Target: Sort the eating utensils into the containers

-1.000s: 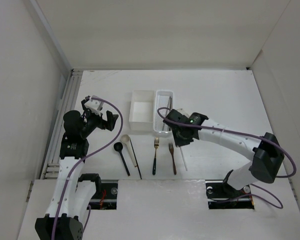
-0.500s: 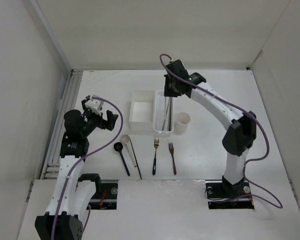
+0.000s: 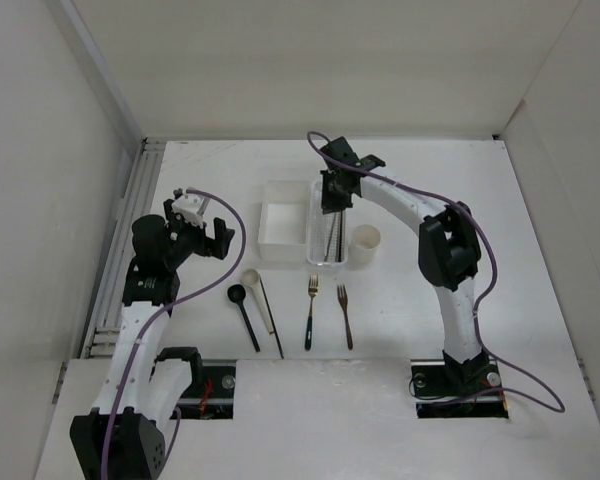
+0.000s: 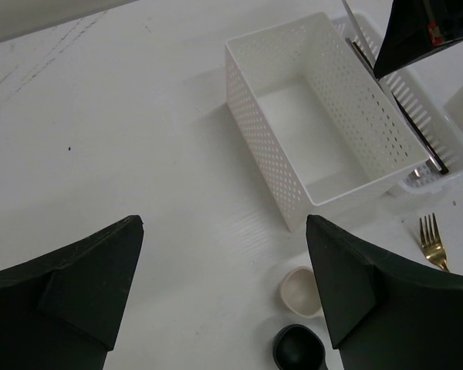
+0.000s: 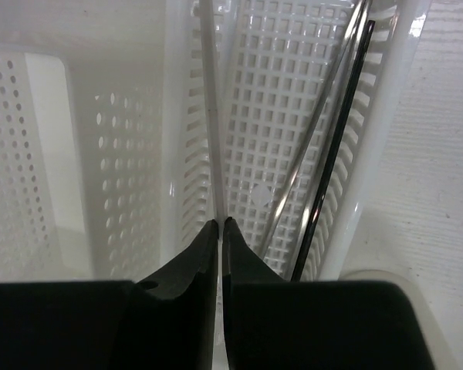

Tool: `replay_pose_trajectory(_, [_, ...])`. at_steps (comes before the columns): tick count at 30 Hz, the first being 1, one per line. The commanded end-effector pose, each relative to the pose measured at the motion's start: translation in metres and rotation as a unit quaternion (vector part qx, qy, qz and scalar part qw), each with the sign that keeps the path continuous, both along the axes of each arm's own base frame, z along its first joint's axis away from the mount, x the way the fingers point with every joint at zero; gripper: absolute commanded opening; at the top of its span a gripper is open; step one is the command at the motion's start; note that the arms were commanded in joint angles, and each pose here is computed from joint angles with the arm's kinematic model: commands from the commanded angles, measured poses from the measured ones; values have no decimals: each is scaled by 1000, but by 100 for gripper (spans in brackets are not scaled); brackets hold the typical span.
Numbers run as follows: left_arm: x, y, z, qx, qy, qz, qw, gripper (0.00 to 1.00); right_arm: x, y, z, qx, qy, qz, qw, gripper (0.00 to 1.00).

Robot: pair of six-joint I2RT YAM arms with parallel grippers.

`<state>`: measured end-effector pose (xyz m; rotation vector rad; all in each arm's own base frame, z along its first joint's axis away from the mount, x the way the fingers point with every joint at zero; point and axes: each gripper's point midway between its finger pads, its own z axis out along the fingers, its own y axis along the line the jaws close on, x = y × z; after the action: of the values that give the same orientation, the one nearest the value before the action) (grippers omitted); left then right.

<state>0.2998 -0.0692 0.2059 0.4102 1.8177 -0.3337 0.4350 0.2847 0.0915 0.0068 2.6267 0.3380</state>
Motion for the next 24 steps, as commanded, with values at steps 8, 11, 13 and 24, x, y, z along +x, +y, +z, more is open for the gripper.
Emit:
replay_pose_trajectory(8, [9,3,29,6,-54,3,999,86,13,3,67,-25,-99,0,995,57])
replay_pose_trajectory(11, [8,3,31,6,-59,3,998,86,5,2,99,-40,-134,7,990,54])
replay_pose_trajectory(13, [7,3,35,7,-65,3,998,86,-10,3,131,-50,-174,41,983,51])
replay_pose_trajectory(24, [0,-1,31,-18,-69,4,997,86,-190,-25,15,-116,22,165,979,63])
